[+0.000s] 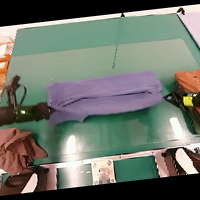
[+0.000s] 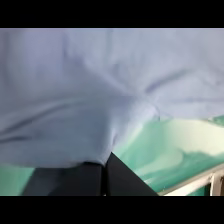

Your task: Fold the shirts.

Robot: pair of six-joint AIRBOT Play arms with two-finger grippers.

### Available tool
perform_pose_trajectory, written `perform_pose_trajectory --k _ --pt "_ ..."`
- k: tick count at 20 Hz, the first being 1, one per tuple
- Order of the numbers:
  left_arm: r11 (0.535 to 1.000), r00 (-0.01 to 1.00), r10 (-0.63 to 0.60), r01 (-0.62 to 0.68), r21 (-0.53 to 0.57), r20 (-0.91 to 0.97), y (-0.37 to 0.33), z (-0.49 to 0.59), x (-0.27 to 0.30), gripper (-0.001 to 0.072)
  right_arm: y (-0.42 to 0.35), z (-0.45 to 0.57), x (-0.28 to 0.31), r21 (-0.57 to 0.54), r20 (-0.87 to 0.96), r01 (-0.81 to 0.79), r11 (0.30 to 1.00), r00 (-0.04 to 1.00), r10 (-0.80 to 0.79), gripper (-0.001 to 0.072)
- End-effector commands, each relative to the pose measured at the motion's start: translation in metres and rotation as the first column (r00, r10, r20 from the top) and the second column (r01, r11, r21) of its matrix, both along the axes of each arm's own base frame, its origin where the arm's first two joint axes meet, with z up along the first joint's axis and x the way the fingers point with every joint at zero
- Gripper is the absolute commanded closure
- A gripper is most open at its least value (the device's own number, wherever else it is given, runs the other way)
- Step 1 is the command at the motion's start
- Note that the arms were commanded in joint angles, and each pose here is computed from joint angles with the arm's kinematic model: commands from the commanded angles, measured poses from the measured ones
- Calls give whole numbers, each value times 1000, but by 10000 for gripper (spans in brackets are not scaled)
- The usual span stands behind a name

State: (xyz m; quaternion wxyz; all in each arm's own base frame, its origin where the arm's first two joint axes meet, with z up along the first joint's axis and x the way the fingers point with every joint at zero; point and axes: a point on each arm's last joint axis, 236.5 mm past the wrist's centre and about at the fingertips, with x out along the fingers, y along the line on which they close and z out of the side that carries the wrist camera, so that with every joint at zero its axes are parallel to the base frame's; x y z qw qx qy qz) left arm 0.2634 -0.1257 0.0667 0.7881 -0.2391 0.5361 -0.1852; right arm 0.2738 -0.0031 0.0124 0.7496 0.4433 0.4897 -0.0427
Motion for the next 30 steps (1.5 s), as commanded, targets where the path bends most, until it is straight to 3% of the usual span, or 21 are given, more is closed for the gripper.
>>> perform_pose_trajectory --k 1,10,11,12,13,15,18,21,22,24,25,29,30 --pt "1000 997 -9 6 30 81 6 25 57 687 -4 28 50 24 87 -2 1000 996 0 697" --pt "999 999 30 -31 43 26 15 -58 207 684 4 -57 200 33 -11 -84 996 996 84 695" --pt "998 997 50 -53 41 61 17 -63 224 651 0 -72 212 39 -28 -82 996 996 83 659" --pt "997 993 74 -76 26 89 17 -66 238 337 -5 -81 221 45 -37 -83 996 996 84 514" --pt "994 989 105 -105 -7 105 15 -63 247 115 -13 -81 230 46 -32 -86 995 996 87 398" --pt "994 984 108 -107 -17 139 15 -48 254 93 -35 -59 239 14 20 -138 990 990 138 358" --pt "1000 992 -19 21 -15 122 7 -23 239 94 -78 -32 213 -53 -22 -263 963 965 262 222" --pt "995 991 -99 101 -16 91 0 -9 225 95 -94 -52 165 -3 -137 -365 931 923 361 200" --pt "994 991 -108 111 -22 85 -3 -9 222 171 -92 -62 152 25 -150 -392 920 908 391 200" --pt "991 989 -127 129 -22 74 -4 -10 218 620 -81 -86 137 69 -167 -438 896 881 443 200" --pt "991 989 -129 131 -28 71 -6 -10 217 684 -75 -97 131 97 -184 -446 890 871 456 200" --pt "989 989 -140 142 -40 55 -10 -9 212 685 -38 -117 142 215 -113 -462 860 863 492 202" --pt "988 987 -149 151 -41 56 -15 -9 211 685 -31 -119 149 213 -91 -466 859 866 492 230"
